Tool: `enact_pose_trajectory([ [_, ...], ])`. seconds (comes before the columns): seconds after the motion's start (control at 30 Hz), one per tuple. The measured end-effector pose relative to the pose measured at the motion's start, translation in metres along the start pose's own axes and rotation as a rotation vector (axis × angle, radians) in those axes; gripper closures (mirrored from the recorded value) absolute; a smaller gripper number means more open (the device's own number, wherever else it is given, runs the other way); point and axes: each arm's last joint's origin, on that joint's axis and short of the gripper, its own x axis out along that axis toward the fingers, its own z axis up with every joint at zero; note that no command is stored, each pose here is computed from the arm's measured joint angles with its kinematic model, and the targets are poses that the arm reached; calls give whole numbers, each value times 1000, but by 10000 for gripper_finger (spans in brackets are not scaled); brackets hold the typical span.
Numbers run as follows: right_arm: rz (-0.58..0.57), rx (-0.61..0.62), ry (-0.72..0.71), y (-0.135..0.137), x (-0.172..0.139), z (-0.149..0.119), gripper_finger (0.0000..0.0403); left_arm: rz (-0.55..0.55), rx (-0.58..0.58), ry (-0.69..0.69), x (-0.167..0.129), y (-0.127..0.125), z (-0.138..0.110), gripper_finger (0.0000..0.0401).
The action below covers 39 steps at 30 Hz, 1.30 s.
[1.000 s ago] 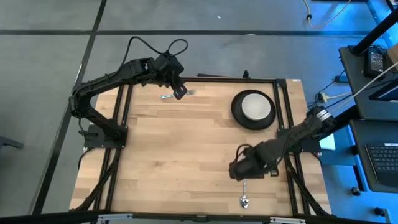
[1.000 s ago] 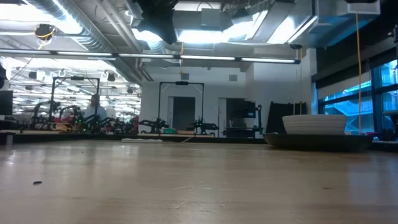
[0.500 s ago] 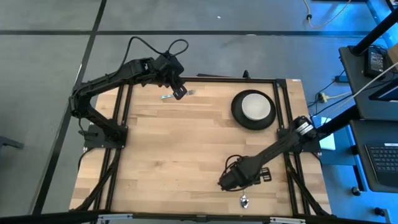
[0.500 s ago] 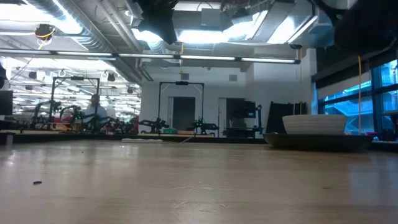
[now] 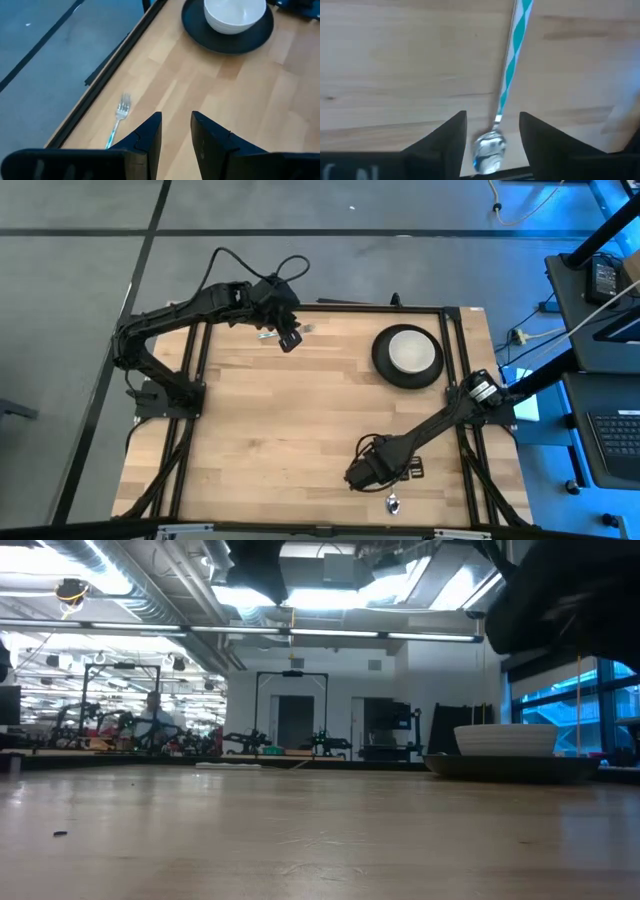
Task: Set table place
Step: Put the blue spoon into the white bowl
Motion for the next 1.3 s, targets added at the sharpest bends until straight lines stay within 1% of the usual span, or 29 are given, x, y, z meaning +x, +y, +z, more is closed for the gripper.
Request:
enact_pose_trajectory([
  [0.1, -19, 64, 9, -2, 3, 1, 219, -2, 60, 1, 0, -1, 0, 303],
  [0.23, -69, 83, 22, -6, 14, 6, 219, -1, 119, 2, 0, 0, 0, 303],
  [0.3, -69, 86, 25, -7, 22, 9, 219, 0, 129, 3, 0, 0, 0, 303],
  [0.47, 3, 65, 80, -2, 41, 14, 219, 1, 159, 24, 0, 0, -2, 303],
  [0.53, 12, 61, 102, -3, 45, 17, 219, 2, 178, 34, 0, 0, -3, 303],
  [0.63, 8, 68, 97, -5, 50, 20, 219, 1, 182, 36, 0, 0, -3, 303],
  [0.9, -8, 73, 96, -5, 51, 24, 222, 1, 182, 36, 0, 0, -3, 303],
  [1.07, -2, 63, 92, -4, 52, 24, 249, 1, 181, 32, 0, 0, -3, 303],
  [1.3, 4, 48, 82, -5, 52, 23, 317, 1, 180, 31, 0, 0, -3, 303],
])
